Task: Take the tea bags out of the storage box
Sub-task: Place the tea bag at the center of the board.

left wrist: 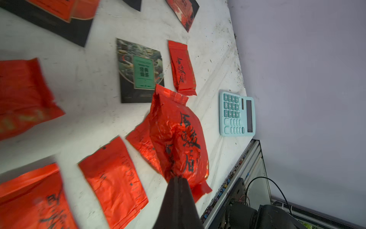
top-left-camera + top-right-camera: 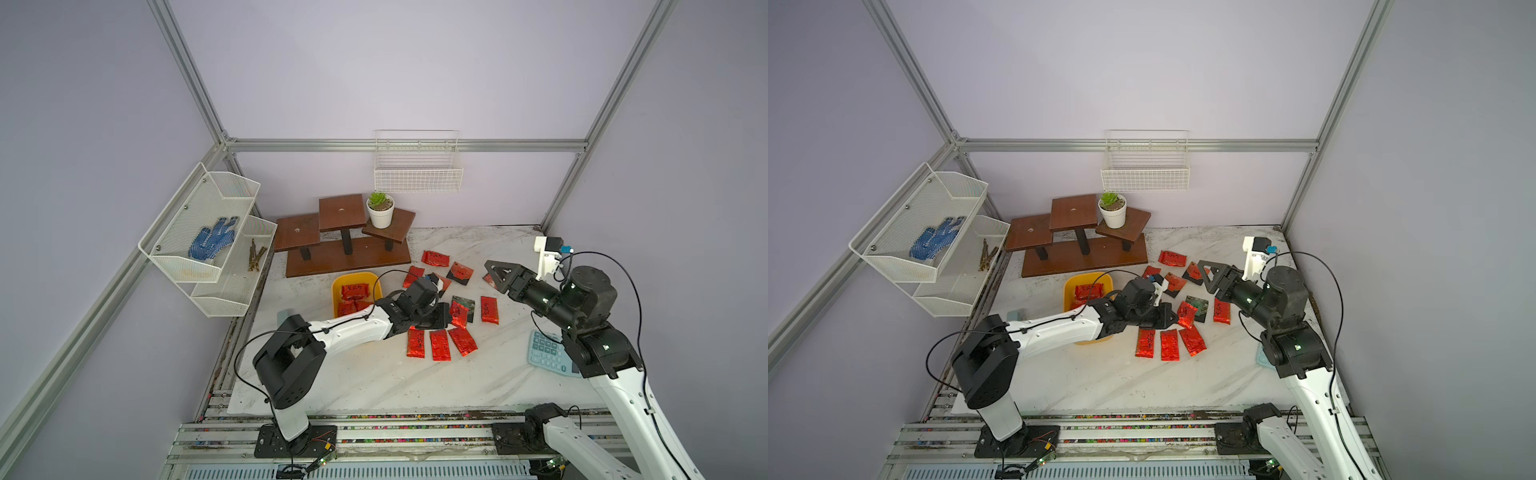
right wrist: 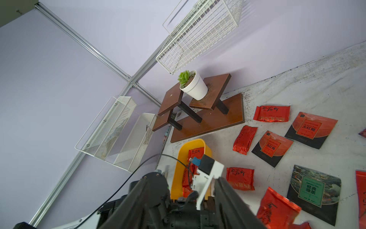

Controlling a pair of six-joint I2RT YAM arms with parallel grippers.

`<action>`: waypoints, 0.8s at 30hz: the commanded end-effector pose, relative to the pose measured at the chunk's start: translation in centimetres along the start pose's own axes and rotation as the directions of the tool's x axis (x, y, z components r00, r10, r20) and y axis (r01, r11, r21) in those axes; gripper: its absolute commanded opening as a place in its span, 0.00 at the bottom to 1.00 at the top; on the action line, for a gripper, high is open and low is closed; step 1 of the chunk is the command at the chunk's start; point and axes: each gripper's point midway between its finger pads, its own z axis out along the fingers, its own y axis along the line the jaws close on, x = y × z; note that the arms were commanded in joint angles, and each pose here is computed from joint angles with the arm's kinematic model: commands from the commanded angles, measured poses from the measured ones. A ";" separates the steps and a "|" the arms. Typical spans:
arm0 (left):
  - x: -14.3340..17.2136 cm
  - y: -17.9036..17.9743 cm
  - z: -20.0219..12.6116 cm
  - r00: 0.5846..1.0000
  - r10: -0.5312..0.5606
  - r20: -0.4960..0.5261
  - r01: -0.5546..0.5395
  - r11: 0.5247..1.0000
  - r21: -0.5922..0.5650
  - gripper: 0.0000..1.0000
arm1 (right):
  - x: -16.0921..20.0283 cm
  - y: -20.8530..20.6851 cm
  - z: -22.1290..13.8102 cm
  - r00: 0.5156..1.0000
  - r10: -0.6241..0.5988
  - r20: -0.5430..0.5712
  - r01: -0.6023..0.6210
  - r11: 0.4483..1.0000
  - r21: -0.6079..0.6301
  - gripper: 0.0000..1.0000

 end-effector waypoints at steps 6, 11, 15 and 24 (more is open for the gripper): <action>0.3 -4.1 5.4 1.000 -0.018 0.014 0.016 0.994 0.110 0.00 | 0.3 0.2 -1.8 1.000 0.012 -0.004 -0.012 1.000 0.028 0.58; 1.9 -3.3 8.2 0.996 -0.087 0.000 0.087 0.990 0.109 0.00 | 0.7 0.1 -2.1 1.000 0.009 -0.011 -0.009 0.999 0.035 0.58; 3.2 -3.0 9.5 0.994 -0.107 -0.015 0.108 0.988 0.110 0.00 | 1.1 -0.1 -2.3 1.000 0.008 -0.019 -0.007 0.999 0.040 0.58; 4.7 -3.1 10.4 0.992 -0.125 -0.035 0.128 0.986 0.108 0.13 | 1.7 -0.7 -2.3 1.000 0.014 -0.028 -0.013 0.999 0.047 0.59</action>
